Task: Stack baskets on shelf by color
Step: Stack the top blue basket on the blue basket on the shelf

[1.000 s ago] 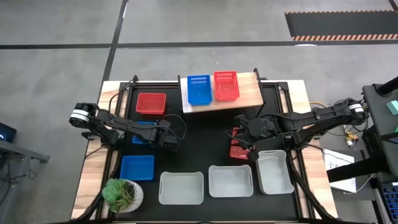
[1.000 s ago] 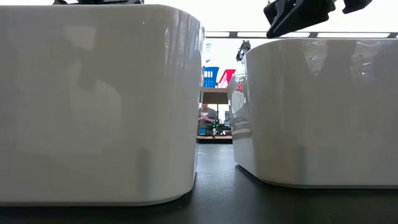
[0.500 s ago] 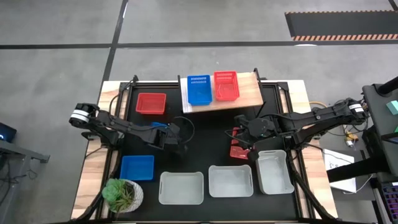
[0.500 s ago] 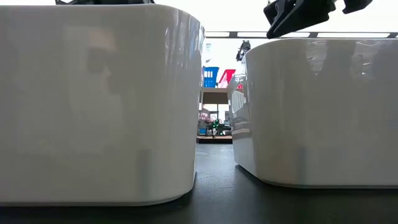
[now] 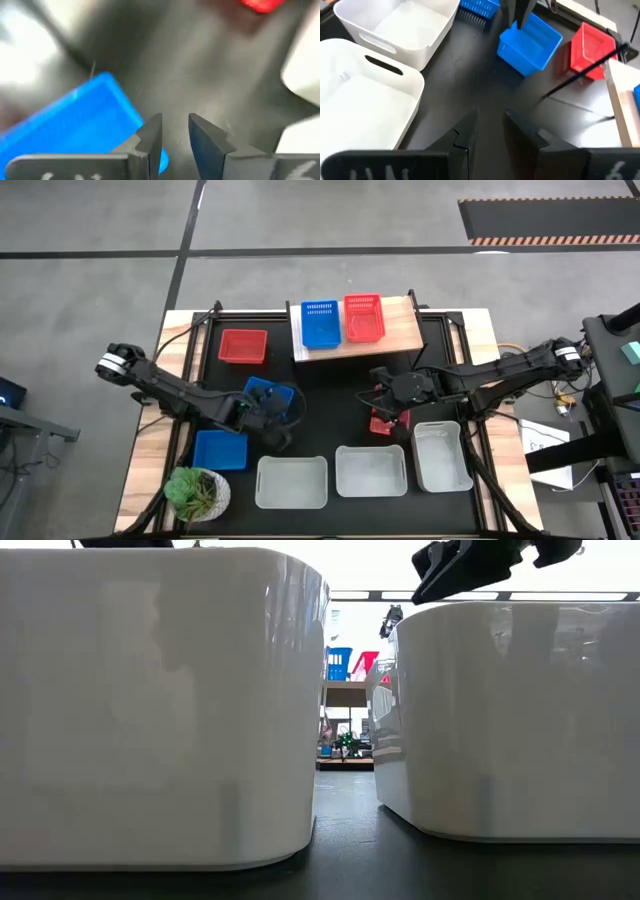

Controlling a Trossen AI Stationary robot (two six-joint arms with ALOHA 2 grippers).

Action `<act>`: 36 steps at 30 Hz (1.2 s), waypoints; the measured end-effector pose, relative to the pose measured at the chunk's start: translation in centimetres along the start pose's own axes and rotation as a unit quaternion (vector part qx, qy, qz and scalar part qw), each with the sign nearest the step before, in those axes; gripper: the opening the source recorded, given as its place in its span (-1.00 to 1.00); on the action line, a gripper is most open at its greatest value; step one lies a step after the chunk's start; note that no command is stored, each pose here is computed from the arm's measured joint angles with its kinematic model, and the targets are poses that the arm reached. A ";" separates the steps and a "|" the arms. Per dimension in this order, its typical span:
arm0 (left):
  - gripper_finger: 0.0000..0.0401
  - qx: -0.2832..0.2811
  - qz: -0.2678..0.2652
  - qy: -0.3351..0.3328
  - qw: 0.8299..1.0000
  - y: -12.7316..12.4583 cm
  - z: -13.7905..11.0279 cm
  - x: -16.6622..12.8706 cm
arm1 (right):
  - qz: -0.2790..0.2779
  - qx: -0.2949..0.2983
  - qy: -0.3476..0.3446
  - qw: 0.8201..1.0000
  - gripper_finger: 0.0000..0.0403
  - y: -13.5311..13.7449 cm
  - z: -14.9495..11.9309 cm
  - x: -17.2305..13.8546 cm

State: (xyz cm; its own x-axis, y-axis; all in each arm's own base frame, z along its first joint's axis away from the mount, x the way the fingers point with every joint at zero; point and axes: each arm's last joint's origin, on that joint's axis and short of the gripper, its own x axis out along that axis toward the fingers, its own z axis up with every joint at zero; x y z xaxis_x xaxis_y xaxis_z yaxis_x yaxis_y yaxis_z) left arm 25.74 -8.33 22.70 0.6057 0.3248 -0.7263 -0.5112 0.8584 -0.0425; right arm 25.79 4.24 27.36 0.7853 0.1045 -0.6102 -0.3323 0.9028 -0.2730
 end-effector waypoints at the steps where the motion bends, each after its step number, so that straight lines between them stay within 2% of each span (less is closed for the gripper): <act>1: -0.61 0.041 0.000 -0.017 0.999 -0.3 -0.2 -0.4 | -0.001 -0.003 -0.003 1.000 -0.61 0.0 0.1 0.3; 3: -0.61 0.096 0.004 -0.053 0.994 -0.8 -0.2 -1.2 | -0.005 -0.003 -0.012 1.000 -0.61 -0.1 0.3 0.8; 5: -0.61 0.124 0.012 -0.091 0.988 -0.9 0.2 -1.9 | -0.019 -0.001 -0.020 1.000 -0.60 -0.3 0.8 1.3; 10: -0.61 0.210 0.017 -0.132 0.969 -0.6 0.7 -2.8 | -0.064 0.002 -0.018 0.998 -0.51 -1.2 2.6 2.5; 14: -0.61 0.245 0.004 -0.189 0.951 0.2 1.0 -3.7 | -0.057 -0.007 -0.002 0.998 -0.39 -1.7 4.2 4.3; 17: -0.61 0.258 0.018 -0.225 0.939 1.5 0.6 -4.4 | -0.049 -0.026 0.019 0.998 -0.30 -2.0 5.3 6.0; 22: -0.61 0.219 0.093 -0.271 0.933 4.5 -1.0 -4.9 | -0.042 -0.082 0.039 0.995 -0.20 -2.7 6.7 9.7; 24: -0.61 0.193 0.089 -0.292 0.933 5.4 -1.7 -4.9 | -0.034 -0.095 0.042 0.994 -0.18 -3.3 7.0 11.3; 29: -0.61 0.171 0.078 -0.318 0.929 6.8 -3.3 -4.7 | 0.005 -0.101 0.039 0.994 -0.12 -5.5 6.8 15.1; 36: -0.61 0.151 0.070 -0.335 0.927 7.7 -3.7 -5.1 | 0.003 -0.108 0.053 0.993 -0.09 -7.6 6.0 19.5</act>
State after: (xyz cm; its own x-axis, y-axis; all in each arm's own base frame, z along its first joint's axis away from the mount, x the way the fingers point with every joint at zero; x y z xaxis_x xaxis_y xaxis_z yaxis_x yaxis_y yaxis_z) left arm 16.47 -4.86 23.55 0.8412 0.5282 -0.1160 -0.4807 0.8285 0.2871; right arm 46.76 1.94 22.02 0.7267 0.0551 -0.6847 -0.4502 0.7911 -0.4142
